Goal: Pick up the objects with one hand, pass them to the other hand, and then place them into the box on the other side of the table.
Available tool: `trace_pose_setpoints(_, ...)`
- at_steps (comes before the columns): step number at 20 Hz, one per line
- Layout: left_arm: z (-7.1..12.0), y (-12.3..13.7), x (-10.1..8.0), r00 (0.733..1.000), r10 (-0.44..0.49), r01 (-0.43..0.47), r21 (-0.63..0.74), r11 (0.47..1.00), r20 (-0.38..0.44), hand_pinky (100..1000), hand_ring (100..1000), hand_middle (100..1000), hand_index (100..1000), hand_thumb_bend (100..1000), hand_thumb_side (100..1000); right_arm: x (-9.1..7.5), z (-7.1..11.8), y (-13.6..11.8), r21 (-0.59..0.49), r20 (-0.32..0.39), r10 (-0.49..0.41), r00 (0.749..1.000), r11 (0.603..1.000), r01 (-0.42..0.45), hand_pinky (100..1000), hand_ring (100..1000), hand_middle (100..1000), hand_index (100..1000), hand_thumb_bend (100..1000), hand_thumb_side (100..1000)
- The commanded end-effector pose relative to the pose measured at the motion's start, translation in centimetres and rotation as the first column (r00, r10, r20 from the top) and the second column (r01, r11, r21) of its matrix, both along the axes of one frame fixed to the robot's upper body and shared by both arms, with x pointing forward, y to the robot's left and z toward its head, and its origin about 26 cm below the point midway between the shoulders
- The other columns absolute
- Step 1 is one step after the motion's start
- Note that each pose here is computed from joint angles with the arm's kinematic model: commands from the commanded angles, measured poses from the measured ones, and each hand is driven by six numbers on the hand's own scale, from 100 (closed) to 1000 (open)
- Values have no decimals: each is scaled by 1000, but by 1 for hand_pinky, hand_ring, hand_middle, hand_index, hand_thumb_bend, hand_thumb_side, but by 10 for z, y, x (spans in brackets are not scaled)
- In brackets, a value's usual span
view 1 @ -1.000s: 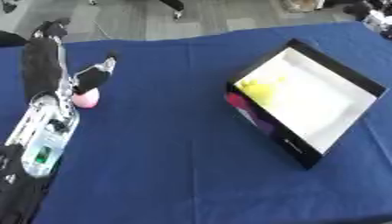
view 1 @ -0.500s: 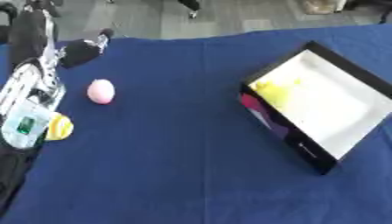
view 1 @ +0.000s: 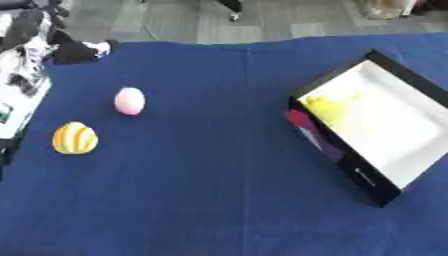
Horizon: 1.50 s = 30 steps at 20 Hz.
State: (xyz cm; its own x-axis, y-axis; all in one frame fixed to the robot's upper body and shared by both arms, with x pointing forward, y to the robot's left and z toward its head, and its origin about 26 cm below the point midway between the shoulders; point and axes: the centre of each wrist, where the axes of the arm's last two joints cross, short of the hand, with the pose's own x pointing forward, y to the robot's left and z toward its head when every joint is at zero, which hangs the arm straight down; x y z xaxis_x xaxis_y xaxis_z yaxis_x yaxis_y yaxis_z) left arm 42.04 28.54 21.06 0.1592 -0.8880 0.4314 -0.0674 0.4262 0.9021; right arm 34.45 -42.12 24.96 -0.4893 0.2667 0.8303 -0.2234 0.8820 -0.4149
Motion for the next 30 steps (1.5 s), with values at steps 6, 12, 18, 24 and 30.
trace_pose_setpoints(6, 24, 36, -1, 989, -59, 53, -45, 998, -134, 860, 870, 746, 862, 814, 482, -7, 20, -9, -39, 38, -33, 999, 999, 35, 1000, 1000, 1000, 1000, 100, 432)
trace_pose_setpoints(12, 26, 60, -1, 968, -111, 110, -18, 994, -224, 871, 879, 756, 846, 829, 388, -7, 18, -10, -46, 33, -50, 998, 998, 52, 1000, 1000, 1000, 1000, 100, 436)
trace_pose_setpoints(18, 28, 70, -2, 939, -157, 172, 22, 985, -307, 875, 875, 761, 819, 833, 279, -8, 13, -11, -57, 23, -66, 998, 996, 67, 1000, 1000, 1000, 1000, 100, 441)
trace_pose_setpoints(24, 28, 71, -2, 907, -176, 220, 74, 973, -382, 876, 875, 765, 806, 851, 196, -9, 11, -11, -60, 20, -75, 997, 995, 76, 1000, 1000, 1000, 1000, 100, 439)
trace_pose_setpoints(30, 27, 75, -3, 864, -179, 267, 126, 956, -471, 874, 871, 766, 792, 854, 142, -10, 7, -13, -63, 14, -89, 996, 994, 90, 1000, 1000, 1000, 1000, 100, 445)
